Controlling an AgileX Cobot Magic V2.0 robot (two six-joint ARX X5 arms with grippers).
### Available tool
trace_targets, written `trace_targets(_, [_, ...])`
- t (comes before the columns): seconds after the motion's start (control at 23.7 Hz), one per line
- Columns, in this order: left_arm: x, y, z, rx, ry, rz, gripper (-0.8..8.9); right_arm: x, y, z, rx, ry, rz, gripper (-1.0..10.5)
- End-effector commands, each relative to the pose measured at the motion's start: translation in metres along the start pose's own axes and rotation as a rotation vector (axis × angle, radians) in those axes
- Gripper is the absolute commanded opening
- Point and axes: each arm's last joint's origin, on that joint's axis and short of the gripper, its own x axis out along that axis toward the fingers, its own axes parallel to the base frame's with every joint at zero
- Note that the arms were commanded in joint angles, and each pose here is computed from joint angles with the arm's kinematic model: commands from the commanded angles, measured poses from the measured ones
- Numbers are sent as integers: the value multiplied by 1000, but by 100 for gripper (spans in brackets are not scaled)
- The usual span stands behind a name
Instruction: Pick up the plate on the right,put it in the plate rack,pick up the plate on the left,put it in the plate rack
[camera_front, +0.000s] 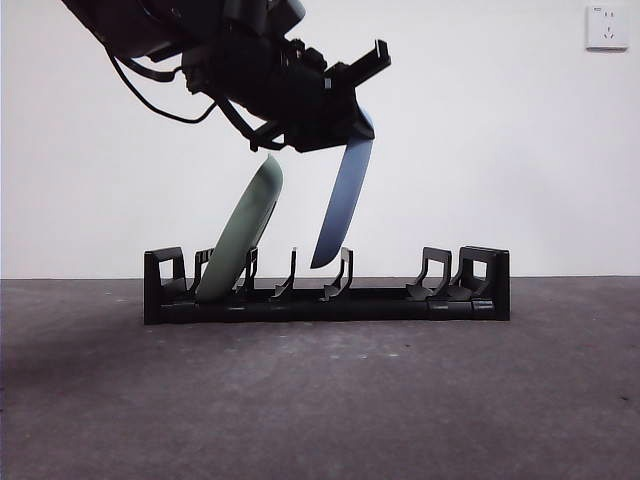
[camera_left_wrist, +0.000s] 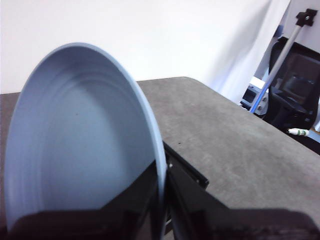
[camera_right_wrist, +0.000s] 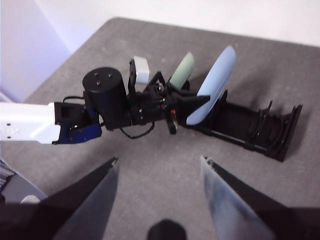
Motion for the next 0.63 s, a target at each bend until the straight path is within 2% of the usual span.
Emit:
trace_targets(0.04, [3, 5, -6, -6, 5, 16, -8, 5, -1, -5, 3, 45, 11, 280])
trace_targets(0.42, [9, 22, -23, -17, 71, 87, -9, 9, -3, -7, 3, 62, 18, 280])
trace_targets(0.63, [9, 20, -29, 44, 119, 104, -9, 10, -3, -6, -7, 63, 17, 280])
